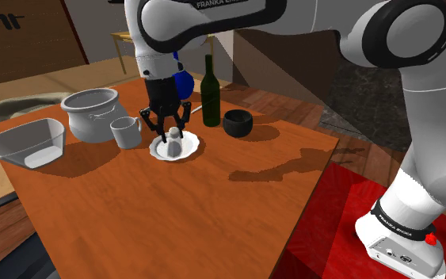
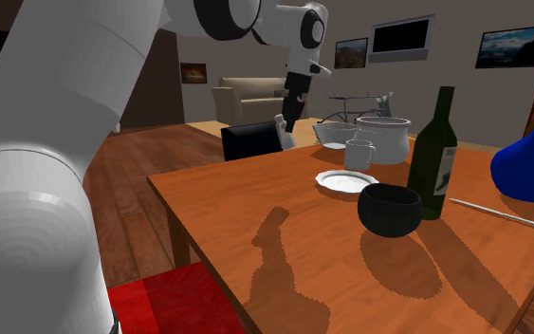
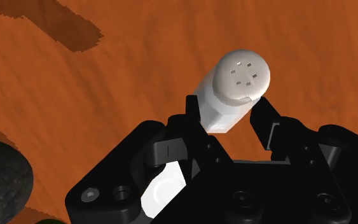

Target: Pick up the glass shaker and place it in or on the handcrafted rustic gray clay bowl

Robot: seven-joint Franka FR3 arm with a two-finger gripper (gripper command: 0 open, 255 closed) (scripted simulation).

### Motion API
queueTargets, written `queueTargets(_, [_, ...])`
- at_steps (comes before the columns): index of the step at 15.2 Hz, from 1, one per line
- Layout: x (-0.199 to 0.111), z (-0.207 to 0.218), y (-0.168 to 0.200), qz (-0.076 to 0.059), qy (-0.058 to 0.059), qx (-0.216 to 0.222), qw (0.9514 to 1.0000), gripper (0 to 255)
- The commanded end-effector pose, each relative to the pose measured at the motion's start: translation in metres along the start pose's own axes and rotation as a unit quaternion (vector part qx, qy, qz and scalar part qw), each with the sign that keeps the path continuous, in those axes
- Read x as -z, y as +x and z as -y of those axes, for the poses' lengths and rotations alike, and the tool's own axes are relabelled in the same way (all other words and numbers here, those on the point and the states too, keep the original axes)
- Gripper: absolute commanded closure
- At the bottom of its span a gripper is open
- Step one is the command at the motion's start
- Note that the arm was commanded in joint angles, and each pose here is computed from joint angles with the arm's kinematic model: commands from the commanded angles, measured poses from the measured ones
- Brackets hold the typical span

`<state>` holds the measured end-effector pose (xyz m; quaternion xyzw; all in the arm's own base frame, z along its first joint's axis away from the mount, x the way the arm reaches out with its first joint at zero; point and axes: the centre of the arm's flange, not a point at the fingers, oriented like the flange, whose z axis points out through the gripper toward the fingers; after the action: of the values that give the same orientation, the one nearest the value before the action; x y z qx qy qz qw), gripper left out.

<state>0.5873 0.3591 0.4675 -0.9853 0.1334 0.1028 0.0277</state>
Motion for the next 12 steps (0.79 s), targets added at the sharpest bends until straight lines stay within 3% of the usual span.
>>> queueTargets(1, [0.011,0.000,-0.002,0.000,0.000,0.000,1.0000,255])
queueTargets(7, [0.039,0.001,-0.008,0.000,0.000,0.000,1.0000,255])
queueTargets(12, [0.050,-0.058,0.020,0.000,0.000,0.000,1.0000,255])
